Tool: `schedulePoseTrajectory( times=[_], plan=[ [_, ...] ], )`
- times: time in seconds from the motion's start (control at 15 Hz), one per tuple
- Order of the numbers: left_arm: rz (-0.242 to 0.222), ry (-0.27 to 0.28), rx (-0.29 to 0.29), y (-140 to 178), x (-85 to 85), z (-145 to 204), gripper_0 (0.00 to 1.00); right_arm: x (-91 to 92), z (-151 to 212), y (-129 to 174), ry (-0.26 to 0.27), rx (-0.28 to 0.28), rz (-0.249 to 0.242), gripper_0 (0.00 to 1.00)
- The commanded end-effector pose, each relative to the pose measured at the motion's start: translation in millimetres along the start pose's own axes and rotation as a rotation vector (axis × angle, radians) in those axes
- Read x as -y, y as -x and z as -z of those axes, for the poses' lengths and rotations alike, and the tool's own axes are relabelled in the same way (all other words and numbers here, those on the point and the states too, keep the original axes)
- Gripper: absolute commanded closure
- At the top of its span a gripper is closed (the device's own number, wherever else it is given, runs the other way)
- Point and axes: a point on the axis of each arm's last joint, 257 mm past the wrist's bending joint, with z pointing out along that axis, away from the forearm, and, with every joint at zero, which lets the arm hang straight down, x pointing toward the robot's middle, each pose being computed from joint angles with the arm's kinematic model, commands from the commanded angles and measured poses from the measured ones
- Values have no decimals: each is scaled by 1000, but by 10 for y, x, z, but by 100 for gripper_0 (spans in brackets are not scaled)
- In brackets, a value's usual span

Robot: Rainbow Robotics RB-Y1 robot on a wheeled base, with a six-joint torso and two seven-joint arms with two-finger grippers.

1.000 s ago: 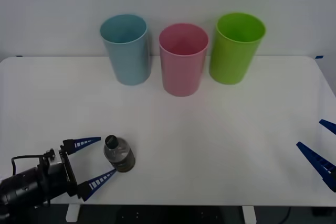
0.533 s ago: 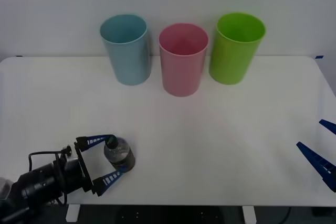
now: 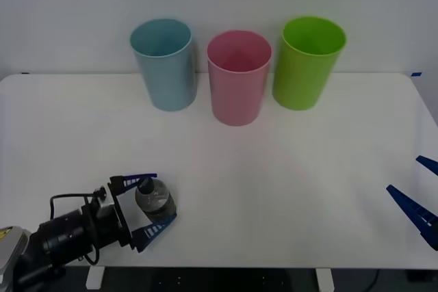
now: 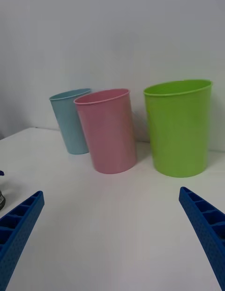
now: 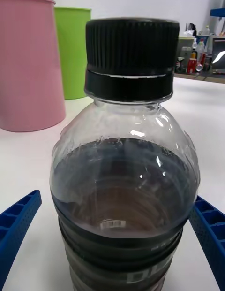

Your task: Grasp the object on the table and drop it into the matching bin: aluminum can to the light blue bin, PET bottle to the pink bin.

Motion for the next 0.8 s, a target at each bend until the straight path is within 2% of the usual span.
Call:
schedulePoseTrajectory(
  times=[0.07,0.13,0.2,0.27,0.33,0.4,0.47,0.8],
  plan=[
    [-2,-1,2,15,-11,-12,0,0,0,0,0,0,0,0],
    [1,-1,2,16,-14,-15,0,0,0,0,0,0,0,0],
    [1,-2,3,21,-18,-19,26,0,0,0,0,0,0,0],
    [4,0,5,31,-29,-20,47,0,0,0,0,0,0,0],
    [2,-1,5,30,-24,-23,75,0,0,0,0,0,0,0],
    [2,0,8,38,-30,-29,93,0,0,0,0,0,0,0],
    [3,0,9,45,-28,-35,99,0,0,0,0,0,0,0],
    [3,8,4,39,-58,-47,100,0,0,0,0,0,0,0]
  ],
)
